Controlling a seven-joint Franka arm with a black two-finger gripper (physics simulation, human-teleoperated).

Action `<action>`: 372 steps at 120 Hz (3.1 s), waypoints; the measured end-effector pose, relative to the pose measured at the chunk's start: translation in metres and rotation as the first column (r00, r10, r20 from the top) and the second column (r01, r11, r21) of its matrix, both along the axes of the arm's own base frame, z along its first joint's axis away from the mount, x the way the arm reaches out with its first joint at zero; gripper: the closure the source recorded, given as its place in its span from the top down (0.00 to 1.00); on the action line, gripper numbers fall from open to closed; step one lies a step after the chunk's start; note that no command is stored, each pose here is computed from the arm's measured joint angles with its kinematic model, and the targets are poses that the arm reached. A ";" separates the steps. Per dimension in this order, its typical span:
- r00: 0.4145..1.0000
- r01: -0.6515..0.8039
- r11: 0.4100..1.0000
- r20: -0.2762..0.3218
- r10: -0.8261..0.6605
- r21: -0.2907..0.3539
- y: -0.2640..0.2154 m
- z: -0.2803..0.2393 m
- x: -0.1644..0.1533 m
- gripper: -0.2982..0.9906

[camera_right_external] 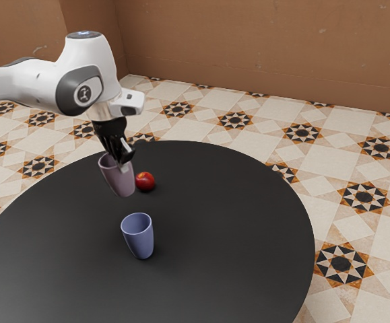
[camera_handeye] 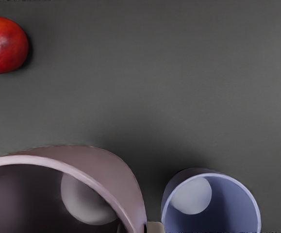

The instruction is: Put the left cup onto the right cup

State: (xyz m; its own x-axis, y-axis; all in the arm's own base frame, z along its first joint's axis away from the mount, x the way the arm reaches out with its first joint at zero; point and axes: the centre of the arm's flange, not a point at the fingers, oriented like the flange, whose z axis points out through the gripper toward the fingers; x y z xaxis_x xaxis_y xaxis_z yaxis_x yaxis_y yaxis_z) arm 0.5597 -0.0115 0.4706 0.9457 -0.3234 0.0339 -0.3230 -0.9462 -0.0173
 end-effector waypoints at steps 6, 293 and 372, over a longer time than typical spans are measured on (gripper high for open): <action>1.000 0.014 1.000 0.001 -0.014 -0.003 -0.007 0.002 -0.006 0.16; 0.989 0.126 0.992 -0.076 -0.126 -0.007 -0.064 -0.038 -0.048 0.16; 0.988 0.131 0.991 -0.078 -0.131 -0.007 -0.073 -0.049 -0.045 0.38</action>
State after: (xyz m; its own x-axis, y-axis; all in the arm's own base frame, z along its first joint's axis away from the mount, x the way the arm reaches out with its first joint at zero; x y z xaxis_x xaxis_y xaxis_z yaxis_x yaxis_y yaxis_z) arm 0.5149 -0.0848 0.4215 0.8948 -0.4448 -0.0379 -0.4446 -0.8956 0.0146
